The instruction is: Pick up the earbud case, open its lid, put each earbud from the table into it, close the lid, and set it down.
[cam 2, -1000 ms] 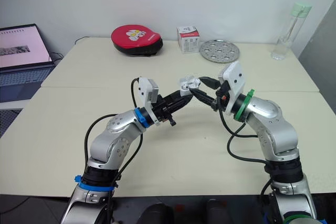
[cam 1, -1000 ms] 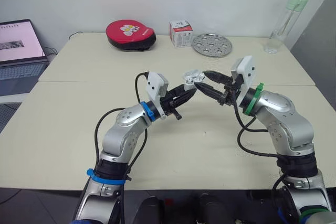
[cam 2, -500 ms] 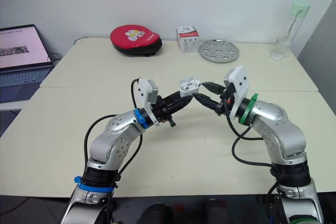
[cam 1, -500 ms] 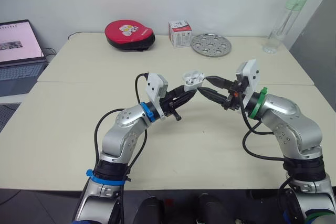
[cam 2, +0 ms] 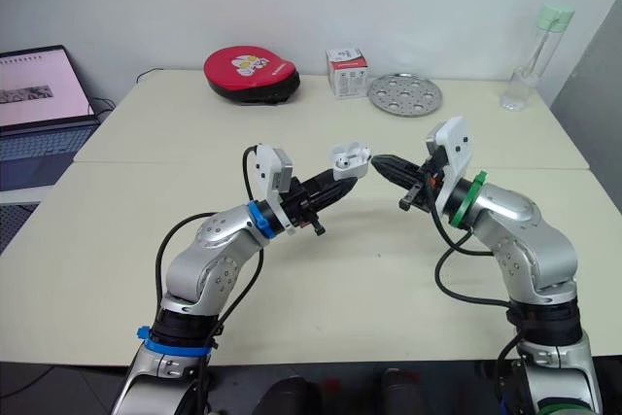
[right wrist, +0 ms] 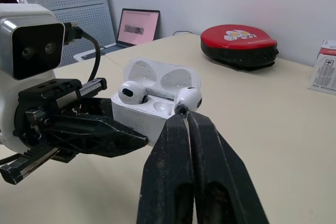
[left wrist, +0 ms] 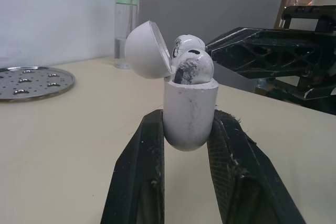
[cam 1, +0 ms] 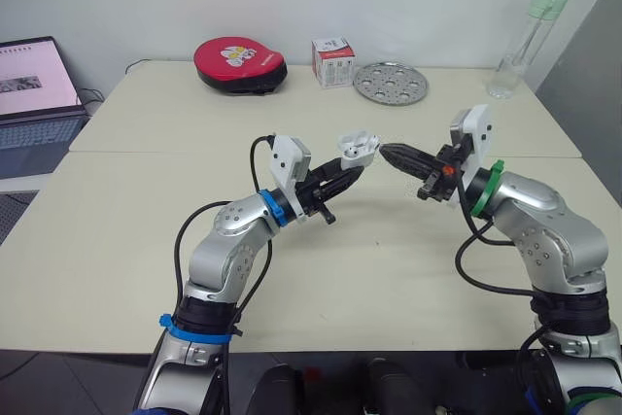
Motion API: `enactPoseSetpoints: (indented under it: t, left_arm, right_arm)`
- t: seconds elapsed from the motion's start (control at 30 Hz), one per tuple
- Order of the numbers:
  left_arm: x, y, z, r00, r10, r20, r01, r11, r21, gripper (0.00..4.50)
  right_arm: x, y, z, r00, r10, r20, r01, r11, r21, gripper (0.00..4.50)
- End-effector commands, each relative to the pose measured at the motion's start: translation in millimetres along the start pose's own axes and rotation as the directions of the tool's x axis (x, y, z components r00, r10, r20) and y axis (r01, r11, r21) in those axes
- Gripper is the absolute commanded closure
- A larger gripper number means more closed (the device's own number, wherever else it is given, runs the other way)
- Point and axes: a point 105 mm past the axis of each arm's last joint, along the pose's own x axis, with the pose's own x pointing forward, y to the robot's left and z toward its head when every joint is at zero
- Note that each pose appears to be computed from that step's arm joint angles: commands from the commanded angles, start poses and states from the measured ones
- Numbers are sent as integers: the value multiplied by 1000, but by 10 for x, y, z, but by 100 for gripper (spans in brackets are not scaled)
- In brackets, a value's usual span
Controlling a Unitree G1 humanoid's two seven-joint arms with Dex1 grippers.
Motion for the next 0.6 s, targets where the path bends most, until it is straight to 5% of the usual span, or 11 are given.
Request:
enactPoseSetpoints:
  t: [0.03, 0.6]
  left_arm:
    - [23, -60, 139, 999, -21, 46, 19, 999, 43, 373]
    - [28, -81, 128, 999, -24, 41, 22, 999, 39, 373]
  right_arm:
    - [-1, -27, 152, 999, -12, 45, 14, 999, -42, 449]
    - [96, 131, 174, 997, 61, 56, -60, 998, -27, 449]
